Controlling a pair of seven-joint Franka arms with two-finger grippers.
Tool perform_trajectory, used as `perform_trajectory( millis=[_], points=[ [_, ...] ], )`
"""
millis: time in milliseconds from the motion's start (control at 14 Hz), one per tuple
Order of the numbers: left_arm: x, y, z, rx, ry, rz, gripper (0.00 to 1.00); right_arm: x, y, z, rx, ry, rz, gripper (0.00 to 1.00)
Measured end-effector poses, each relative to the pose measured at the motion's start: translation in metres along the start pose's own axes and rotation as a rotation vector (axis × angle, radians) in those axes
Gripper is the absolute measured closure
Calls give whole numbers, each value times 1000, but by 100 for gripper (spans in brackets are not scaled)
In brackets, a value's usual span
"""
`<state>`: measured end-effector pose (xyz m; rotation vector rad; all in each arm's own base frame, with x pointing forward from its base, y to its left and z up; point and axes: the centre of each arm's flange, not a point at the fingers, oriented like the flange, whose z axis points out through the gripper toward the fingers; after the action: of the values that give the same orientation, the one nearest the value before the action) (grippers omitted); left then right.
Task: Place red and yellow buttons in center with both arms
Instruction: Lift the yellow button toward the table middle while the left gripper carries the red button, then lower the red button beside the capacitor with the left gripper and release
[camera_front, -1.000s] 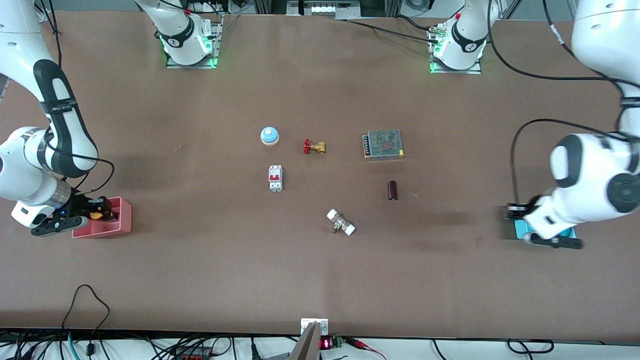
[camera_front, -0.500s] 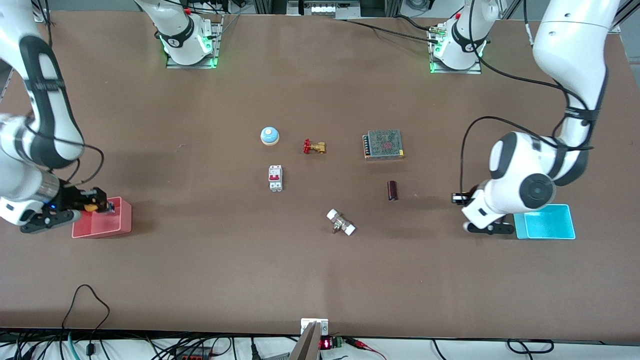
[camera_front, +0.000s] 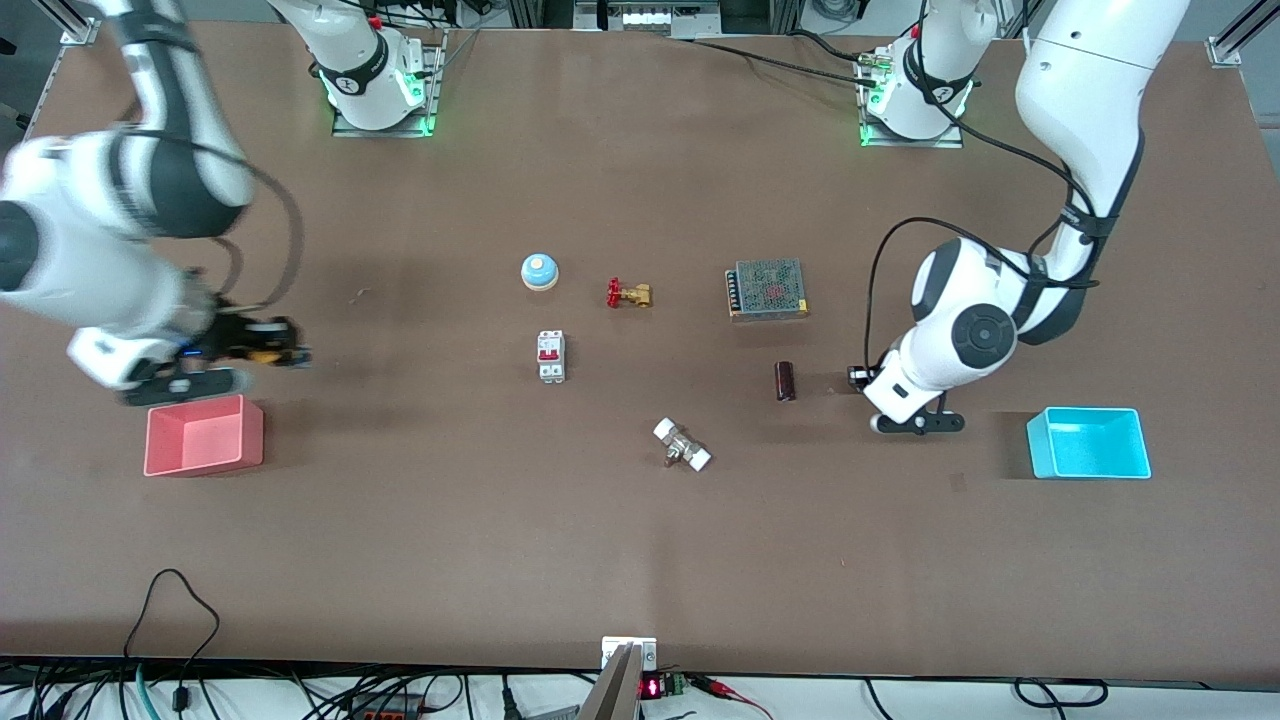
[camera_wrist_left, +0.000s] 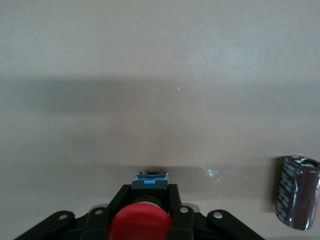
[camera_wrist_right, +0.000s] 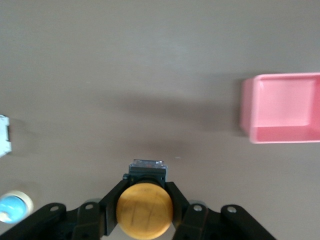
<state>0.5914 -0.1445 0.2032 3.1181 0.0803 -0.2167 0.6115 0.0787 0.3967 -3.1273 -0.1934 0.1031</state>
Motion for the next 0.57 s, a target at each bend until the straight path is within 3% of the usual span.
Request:
perform_trajectory(
  millis=[143,357,571],
  points=[
    [0,-1,-3,1,5,-3,55,-4,-46,31,5,51,24,62],
    [1,-5,-8,1,13,-10,27,-18,-75,82,-4,129,27,62],
    [5,-7,-25,-3,44,-15,1,-26,-104,119,-32,152,21,62]
  ],
)
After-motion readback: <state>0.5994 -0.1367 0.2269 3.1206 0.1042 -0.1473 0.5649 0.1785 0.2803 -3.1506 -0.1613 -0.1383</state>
